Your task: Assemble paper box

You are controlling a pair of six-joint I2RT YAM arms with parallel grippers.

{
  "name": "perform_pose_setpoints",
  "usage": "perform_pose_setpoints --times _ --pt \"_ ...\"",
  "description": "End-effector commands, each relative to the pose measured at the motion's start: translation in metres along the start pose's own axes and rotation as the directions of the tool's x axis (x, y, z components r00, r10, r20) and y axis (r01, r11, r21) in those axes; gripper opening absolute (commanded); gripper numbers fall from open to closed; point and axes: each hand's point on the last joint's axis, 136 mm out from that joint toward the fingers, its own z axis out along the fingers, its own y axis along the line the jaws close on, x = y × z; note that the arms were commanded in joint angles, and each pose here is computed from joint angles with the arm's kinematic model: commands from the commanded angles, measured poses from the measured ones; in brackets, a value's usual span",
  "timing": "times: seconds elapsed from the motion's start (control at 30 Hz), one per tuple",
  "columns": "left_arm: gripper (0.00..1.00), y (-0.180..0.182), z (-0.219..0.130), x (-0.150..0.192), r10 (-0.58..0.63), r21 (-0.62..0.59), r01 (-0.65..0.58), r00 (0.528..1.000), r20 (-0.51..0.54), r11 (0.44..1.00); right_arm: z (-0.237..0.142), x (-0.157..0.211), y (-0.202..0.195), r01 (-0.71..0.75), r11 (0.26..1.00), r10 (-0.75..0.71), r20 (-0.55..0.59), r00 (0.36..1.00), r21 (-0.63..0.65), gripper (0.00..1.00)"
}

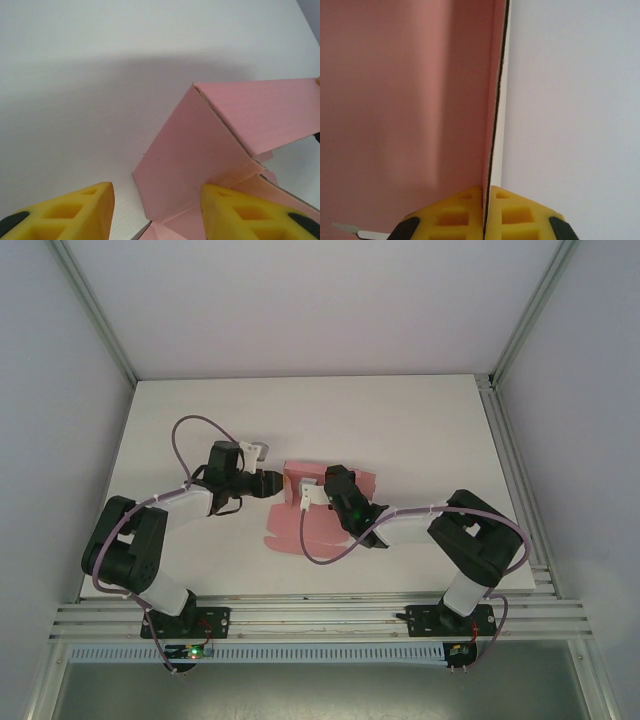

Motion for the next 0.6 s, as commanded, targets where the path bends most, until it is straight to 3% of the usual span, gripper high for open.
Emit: perform_pose_setpoints --times 0.0,0.3,0.57 --pt "0.48 -0.014 0.001 0.001 0.09 0.024 -0.091 0.996 0.009 0.996 -0.006 -0.002 0.016 0.038 0.998 -0.038 0.003 0.999 -0.054 0.0" --pt "0.5 -0.027 -0.007 0.028 0.141 0.045 -0.141 0.99 -0.013 0.989 -0.014 -0.003 0.023 0.062 0.995 -0.062 0.008 0.998 -0.083 0.0" --pt "0.49 -0.02 -0.008 0.022 0.176 -0.022 -0.175 0.984 0.036 0.984 -0.015 -0.007 0.024 0.064 0.993 -0.062 0.022 0.998 -0.102 0.0"
